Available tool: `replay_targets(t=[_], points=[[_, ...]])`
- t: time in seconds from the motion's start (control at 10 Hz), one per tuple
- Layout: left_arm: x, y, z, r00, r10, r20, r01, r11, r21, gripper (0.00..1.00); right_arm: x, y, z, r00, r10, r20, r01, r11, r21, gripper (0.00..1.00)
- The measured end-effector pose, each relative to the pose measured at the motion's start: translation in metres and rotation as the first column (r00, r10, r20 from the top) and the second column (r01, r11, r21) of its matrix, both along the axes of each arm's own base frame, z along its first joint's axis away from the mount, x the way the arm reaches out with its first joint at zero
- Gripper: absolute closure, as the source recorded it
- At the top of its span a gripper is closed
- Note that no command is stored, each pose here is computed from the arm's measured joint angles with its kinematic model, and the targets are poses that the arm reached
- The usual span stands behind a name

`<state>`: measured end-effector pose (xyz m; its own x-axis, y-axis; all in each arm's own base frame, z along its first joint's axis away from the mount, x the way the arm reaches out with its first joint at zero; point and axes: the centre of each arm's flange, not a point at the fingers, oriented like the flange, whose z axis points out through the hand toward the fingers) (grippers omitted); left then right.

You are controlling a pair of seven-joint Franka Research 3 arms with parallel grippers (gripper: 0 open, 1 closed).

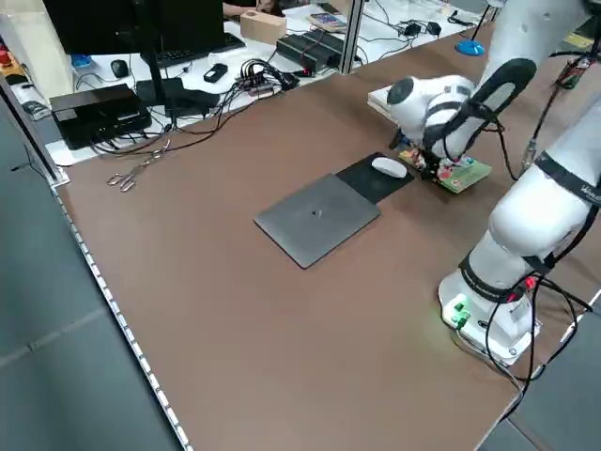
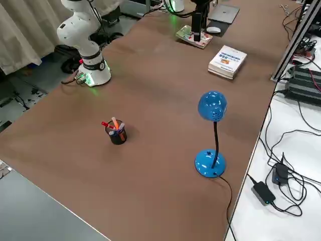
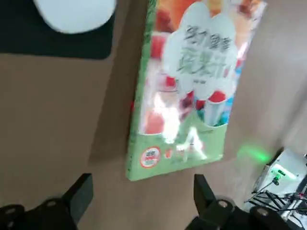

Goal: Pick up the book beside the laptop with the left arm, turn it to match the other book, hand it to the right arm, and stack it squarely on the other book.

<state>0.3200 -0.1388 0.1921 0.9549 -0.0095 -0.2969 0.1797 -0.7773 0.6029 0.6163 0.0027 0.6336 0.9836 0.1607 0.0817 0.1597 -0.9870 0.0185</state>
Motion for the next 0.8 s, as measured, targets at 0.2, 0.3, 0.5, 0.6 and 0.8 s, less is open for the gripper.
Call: replay_targets(t=[0.2, 0.3, 0.5, 0.6, 0.8], points=[[-0.014, 0.005, -0.04, 1.0, -0.001, 0.003, 0.001, 0.999, -0.043, 0.07, 0.0, -0.003, 0.0, 1.0, -0.005, -0.001, 0.005, 1.0, 0.0, 0.01], [-0.017, 0.006, -0.049, 1.0, 0.002, -0.002, -0.002, 0.999, -0.054, 0.07, 0.0, -0.004, 0.0, 1.0, -0.007, -0.001, 0.007, 1.0, -0.001, 0.01], [-0.016, 0.001, -0.05, 1.0, 0.025, -0.003, -0.025, 0.997, -0.066, 0.08, 0.0, -0.006, 0.0, 1.0, -0.01, -0.001, 0.01, 1.0, -0.001, 0.01], [-0.017, -0.006, -0.049, 1.0, 0.028, -0.003, -0.028, 0.997, -0.076, 0.08, 0.0, -0.006, 0.0, 1.0, -0.01, -0.001, 0.01, 1.0, -0.001, 0.01], [-0.021, -0.018, -0.047, 1.0, 0.017, -0.004, -0.017, 0.996, -0.088, 0.08, 0.0, -0.006, 0.0, 1.0, -0.01, -0.002, 0.01, 1.0, -0.001, 0.01]])
